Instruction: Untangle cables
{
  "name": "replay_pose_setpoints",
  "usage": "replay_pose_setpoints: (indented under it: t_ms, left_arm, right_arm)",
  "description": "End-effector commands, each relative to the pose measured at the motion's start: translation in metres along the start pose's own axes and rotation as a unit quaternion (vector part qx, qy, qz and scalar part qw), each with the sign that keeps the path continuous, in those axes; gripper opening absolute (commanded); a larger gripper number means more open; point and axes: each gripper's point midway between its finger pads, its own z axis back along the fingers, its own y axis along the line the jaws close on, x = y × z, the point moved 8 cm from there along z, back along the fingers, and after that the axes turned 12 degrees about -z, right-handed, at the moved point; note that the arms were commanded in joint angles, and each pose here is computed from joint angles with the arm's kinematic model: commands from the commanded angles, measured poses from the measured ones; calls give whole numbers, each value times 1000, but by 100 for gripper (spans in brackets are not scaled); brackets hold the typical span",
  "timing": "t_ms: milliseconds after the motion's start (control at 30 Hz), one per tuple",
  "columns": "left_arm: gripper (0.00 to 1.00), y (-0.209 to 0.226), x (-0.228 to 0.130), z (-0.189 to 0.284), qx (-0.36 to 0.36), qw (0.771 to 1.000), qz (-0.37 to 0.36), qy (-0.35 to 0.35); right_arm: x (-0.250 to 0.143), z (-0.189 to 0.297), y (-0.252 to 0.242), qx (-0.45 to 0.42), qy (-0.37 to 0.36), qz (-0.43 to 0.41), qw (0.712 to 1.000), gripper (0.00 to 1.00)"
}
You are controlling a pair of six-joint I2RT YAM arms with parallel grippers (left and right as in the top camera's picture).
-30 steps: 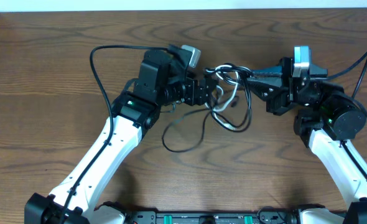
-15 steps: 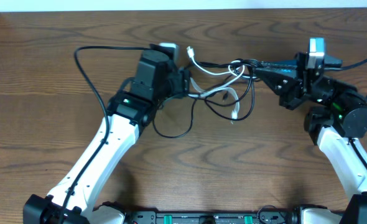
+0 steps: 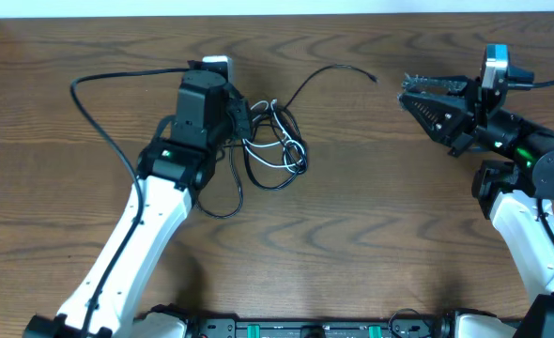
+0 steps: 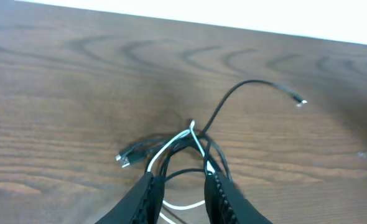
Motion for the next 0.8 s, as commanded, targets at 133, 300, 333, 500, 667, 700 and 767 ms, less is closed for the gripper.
replay_pose_setpoints:
  t_ms: [133, 300, 333, 500, 667, 700, 767]
  left_arm:
    - [50, 1, 0, 12, 2, 1000, 0, 3]
    - [62, 1, -3, 12, 3, 1000, 0, 13]
    - [63, 1, -4, 12, 3, 1000, 0, 16]
    - [70, 2, -9, 12, 4, 1000, 0, 29]
    - [77, 1, -12, 12, 5, 999, -1, 39]
    - [79, 2, -13, 12, 5, 999, -1, 42]
    - [83, 2, -14, 12, 5, 999, -1, 45]
  right_arm:
    - [-5, 1, -11, -18, 33, -13, 999, 69]
    - [-27, 1, -43, -65, 55, -75, 994, 84]
    - [-34, 1, -49, -78, 61, -87, 991, 86]
    - [-68, -7, -67, -129, 95, -107, 981, 93]
    - [-99, -26, -72, -174, 131, -122, 968, 99]
    - [-106, -31, -72, -188, 140, -121, 965, 99]
    - [-120, -38, -75, -226, 157, -116, 954, 99]
